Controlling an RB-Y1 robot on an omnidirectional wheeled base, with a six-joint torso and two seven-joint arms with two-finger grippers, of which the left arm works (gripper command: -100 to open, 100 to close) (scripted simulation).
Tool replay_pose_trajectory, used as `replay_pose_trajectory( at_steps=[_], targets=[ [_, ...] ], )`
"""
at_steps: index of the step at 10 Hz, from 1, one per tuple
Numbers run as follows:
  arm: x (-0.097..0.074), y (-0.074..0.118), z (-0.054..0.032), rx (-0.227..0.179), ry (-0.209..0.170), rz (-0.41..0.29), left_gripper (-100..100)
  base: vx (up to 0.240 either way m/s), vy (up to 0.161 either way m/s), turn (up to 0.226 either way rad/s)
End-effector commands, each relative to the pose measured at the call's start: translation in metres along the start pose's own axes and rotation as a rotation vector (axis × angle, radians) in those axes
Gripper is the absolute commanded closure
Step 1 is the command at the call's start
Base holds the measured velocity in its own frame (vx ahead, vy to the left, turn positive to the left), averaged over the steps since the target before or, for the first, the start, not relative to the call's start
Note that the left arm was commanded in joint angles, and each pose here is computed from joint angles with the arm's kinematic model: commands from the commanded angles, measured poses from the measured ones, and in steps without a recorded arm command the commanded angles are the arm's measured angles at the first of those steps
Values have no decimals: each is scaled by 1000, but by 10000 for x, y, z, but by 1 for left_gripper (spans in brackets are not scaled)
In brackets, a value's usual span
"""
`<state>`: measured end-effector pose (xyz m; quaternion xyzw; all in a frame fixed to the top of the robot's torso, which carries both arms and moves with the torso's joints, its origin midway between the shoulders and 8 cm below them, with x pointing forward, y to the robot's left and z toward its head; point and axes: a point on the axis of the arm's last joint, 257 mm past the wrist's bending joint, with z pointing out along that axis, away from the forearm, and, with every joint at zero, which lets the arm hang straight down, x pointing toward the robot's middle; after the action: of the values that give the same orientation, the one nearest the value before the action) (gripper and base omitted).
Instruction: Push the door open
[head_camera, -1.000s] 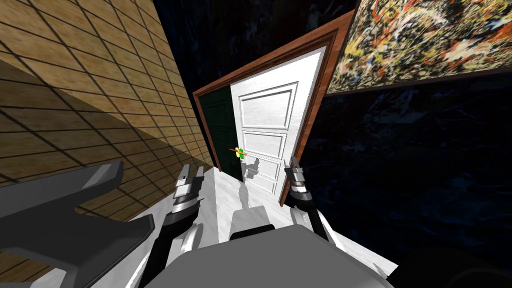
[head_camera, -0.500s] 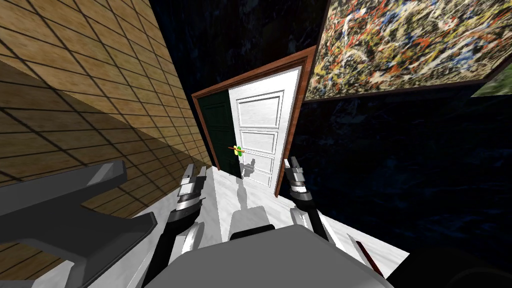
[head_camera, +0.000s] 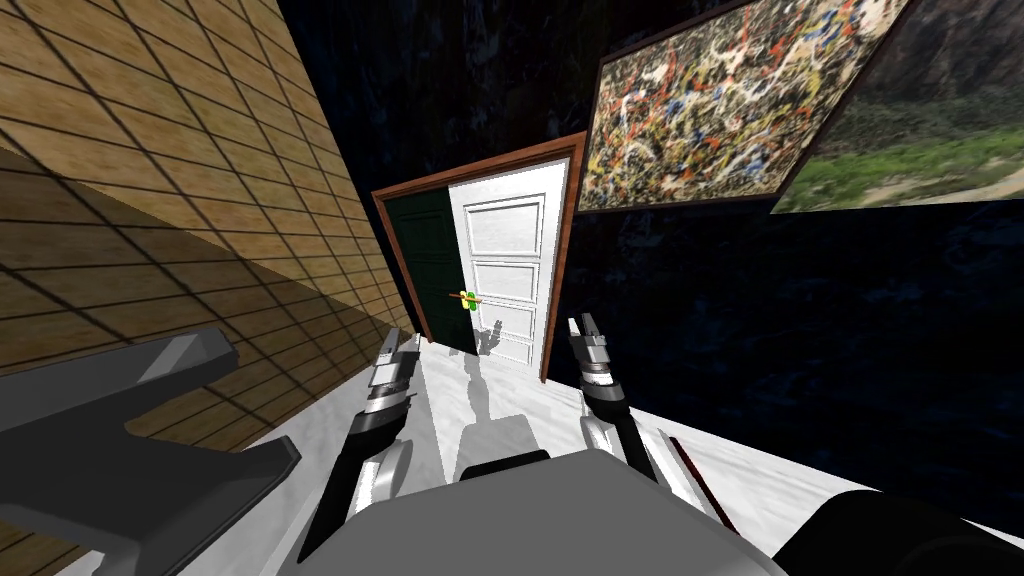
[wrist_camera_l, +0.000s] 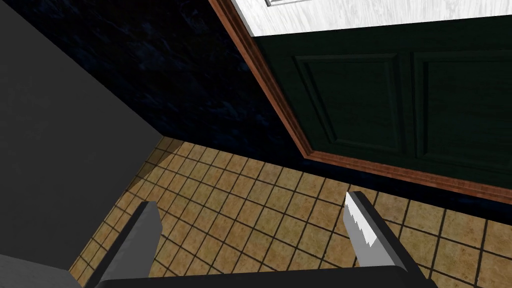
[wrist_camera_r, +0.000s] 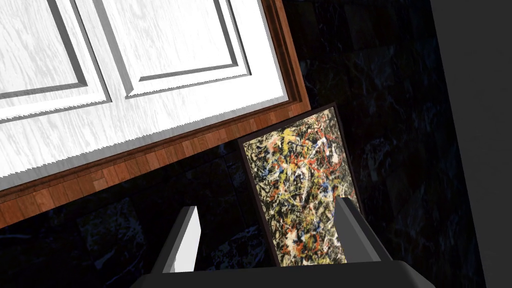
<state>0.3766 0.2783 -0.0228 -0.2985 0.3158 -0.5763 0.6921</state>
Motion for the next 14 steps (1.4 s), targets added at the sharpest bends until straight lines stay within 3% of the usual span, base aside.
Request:
replay_pose_trajectory(
  at_steps=[1,7,14],
  targets=[
    [50,94,22,-13,15,-4,-100,-90,30,-149],
    [217,469,59,-65,62,-23,-100,-6,118,-111],
    [380,828,90,-118,102,-41,-100,40,177,-38]
  ],
)
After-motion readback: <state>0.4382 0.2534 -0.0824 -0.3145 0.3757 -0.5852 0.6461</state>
